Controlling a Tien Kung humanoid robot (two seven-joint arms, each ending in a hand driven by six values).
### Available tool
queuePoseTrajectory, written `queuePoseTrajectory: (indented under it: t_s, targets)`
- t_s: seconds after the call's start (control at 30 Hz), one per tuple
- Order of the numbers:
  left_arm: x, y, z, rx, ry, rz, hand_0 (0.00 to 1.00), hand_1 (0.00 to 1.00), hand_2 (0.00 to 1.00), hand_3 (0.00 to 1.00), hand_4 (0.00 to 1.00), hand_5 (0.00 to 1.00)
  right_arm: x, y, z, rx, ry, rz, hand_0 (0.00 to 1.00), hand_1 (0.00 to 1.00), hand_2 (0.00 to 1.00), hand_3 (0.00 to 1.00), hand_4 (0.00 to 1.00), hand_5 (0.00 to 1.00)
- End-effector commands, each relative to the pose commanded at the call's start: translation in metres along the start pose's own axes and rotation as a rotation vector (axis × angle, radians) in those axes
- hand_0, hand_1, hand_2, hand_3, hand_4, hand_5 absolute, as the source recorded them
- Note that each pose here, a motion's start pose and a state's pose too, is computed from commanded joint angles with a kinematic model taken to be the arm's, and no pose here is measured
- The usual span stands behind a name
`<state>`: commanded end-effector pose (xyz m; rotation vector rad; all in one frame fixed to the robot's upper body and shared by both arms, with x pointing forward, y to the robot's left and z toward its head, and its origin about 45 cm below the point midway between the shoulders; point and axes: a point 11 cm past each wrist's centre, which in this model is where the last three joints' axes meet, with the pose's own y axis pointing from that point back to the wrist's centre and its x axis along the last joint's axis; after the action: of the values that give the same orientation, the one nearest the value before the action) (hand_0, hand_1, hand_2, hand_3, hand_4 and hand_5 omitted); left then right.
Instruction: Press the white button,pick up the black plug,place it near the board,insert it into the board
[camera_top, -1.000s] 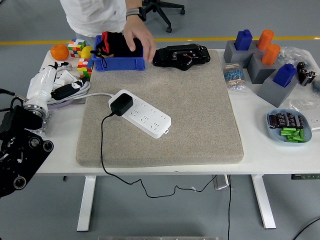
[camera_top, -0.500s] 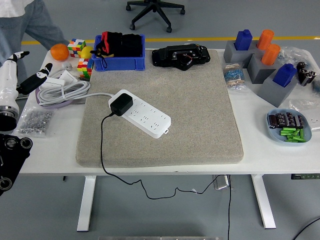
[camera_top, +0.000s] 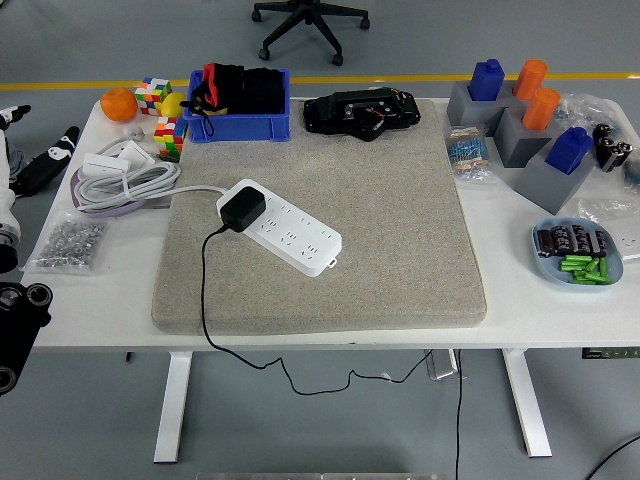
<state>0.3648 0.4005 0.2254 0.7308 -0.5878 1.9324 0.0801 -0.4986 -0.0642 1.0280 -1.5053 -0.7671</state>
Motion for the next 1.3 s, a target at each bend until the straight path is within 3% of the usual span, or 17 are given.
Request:
queuePoseTrajectory:
  t_s: [1.03,1.3]
  targets:
    - [-0.005,0.008,-0.008,0.026,-0.006,-0.052,0.888,0.900,0.845,0.807,0.856,0.591,-0.005,-0.001,0.005,-0.011,-0.030,-0.007,0.644,0.603,0.648,0.621,0.664,0.398]
    - [-0.018,0.016,-0.019,0.073,-0.006,-0.128,0.890,0.899,0.847,0.810,0.846,0.564,-0.007,-0.001,0.016,-0.029,-0.088,-0.007,0.649,0.614,0.650,0.623,0.664,0.398]
